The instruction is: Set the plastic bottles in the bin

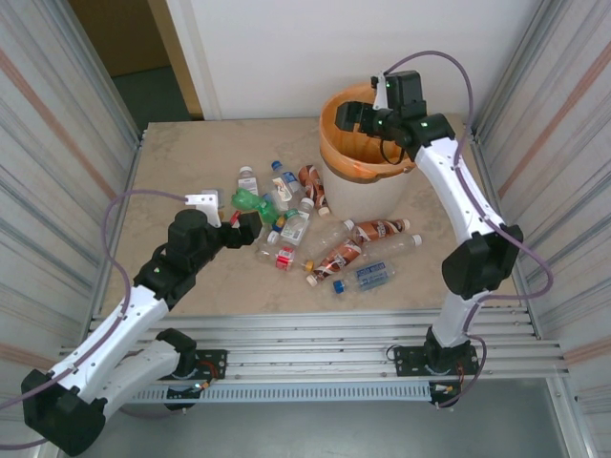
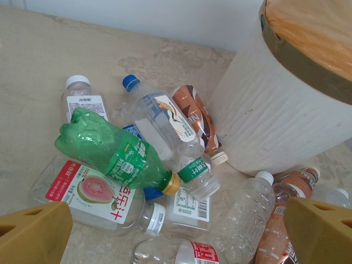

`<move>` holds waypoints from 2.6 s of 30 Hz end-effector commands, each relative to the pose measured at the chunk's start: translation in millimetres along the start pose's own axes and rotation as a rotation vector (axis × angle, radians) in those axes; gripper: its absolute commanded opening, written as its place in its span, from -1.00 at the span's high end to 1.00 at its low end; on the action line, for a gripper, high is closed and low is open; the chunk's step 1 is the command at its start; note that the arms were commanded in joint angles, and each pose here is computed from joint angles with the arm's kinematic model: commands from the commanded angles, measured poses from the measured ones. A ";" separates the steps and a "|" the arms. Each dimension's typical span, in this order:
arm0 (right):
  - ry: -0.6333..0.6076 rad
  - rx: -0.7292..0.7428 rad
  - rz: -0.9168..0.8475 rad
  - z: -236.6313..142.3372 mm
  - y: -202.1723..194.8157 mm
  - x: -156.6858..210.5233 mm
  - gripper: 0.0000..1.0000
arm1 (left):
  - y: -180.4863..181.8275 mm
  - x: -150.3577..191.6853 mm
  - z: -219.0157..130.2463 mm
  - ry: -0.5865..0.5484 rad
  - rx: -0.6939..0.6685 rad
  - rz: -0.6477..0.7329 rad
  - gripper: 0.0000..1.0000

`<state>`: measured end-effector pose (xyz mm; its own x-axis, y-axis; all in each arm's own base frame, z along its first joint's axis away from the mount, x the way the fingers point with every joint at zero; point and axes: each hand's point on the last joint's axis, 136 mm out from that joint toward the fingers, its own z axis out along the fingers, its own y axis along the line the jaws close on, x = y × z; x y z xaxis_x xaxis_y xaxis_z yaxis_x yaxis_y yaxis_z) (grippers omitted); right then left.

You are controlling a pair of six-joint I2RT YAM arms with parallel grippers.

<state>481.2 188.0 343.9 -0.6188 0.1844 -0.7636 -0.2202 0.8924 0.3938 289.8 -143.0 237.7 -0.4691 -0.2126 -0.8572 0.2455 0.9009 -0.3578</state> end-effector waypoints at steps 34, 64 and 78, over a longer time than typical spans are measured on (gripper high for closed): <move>0.000 0.612 0.293 -159.6 -101.1 190.1 -0.96 | 9.0 8.9 13.7 0.013 -0.026 -0.025 -0.97; 0.317 0.577 0.652 -78.4 -65.0 383.8 -0.96 | 15.4 19.9 22.7 0.053 -0.043 -0.047 -0.97; 0.311 0.628 0.675 -68.8 -84.4 396.4 -0.77 | 19.3 24.6 22.5 0.058 -0.052 -0.055 -0.98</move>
<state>203.9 164.3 53.1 -0.6782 0.6825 -0.2724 0.6091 0.7295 0.3112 301.2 -142.3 197.8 -0.5477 -0.2098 -0.8100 0.1824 0.9148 -0.3603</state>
